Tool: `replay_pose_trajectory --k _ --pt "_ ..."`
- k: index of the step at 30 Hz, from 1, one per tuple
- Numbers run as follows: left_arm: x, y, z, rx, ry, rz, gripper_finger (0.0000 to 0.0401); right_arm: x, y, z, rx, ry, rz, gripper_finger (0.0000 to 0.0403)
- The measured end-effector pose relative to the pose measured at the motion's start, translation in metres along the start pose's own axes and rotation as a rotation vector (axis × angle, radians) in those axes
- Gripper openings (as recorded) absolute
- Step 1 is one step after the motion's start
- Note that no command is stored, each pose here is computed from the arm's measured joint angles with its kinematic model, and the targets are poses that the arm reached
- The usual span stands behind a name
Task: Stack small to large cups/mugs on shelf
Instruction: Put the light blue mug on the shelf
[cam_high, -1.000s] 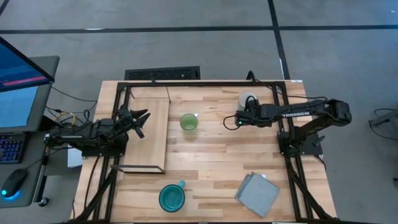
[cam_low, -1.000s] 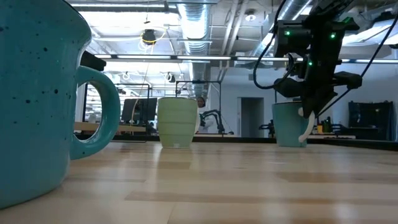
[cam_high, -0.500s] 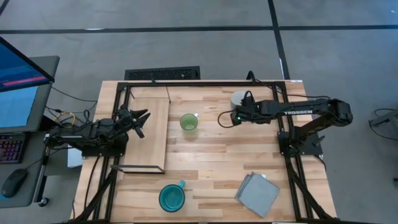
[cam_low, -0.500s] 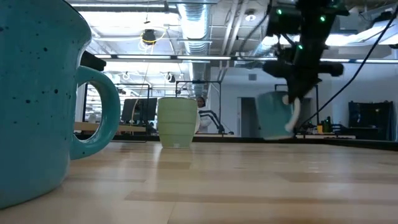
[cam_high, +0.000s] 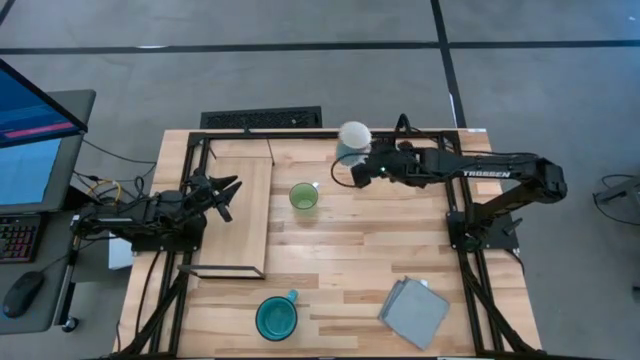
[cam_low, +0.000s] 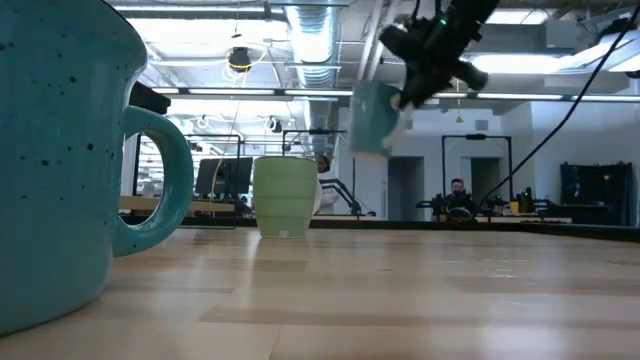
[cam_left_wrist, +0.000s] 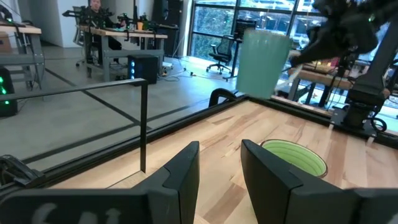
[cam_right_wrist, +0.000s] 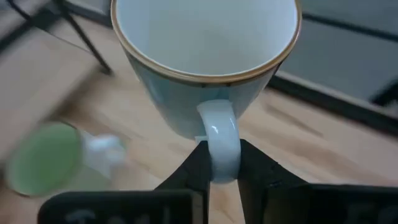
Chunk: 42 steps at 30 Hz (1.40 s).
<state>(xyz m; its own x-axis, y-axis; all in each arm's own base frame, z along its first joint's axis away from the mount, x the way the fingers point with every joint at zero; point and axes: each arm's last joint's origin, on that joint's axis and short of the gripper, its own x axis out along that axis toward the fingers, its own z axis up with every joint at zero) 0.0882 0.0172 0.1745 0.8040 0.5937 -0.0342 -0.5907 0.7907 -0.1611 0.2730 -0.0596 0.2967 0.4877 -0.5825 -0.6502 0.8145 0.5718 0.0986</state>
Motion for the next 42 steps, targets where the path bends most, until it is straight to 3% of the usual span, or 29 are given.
replay_pose_trajectory --k 9,20,29,37,42 --pt "0.0 0.0 0.0 0.0 0.0 0.0 0.0109 -0.007 0.015 0.021 -0.015 -0.111 0.196 0.0064" --pt "0.0 0.0 0.0 0.0 0.0 0.0 0.0099 -0.017 0.035 0.024 -0.037 -0.189 0.349 0.0064" --pt "0.0 0.0 0.0 0.002 0.002 0.0 0.0098 0.01 0.078 0.016 -0.141 -0.159 0.421 0.0064" --pt "0.0 0.0 -0.001 0.007 0.006 -0.001 0.0098 0.033 0.128 0.035 -0.282 -0.151 0.518 0.0064" --pt "0.0 0.0 0.0 0.012 0.006 -0.002 0.0098 0.053 0.15 0.042 -0.382 -0.111 0.486 0.0064"
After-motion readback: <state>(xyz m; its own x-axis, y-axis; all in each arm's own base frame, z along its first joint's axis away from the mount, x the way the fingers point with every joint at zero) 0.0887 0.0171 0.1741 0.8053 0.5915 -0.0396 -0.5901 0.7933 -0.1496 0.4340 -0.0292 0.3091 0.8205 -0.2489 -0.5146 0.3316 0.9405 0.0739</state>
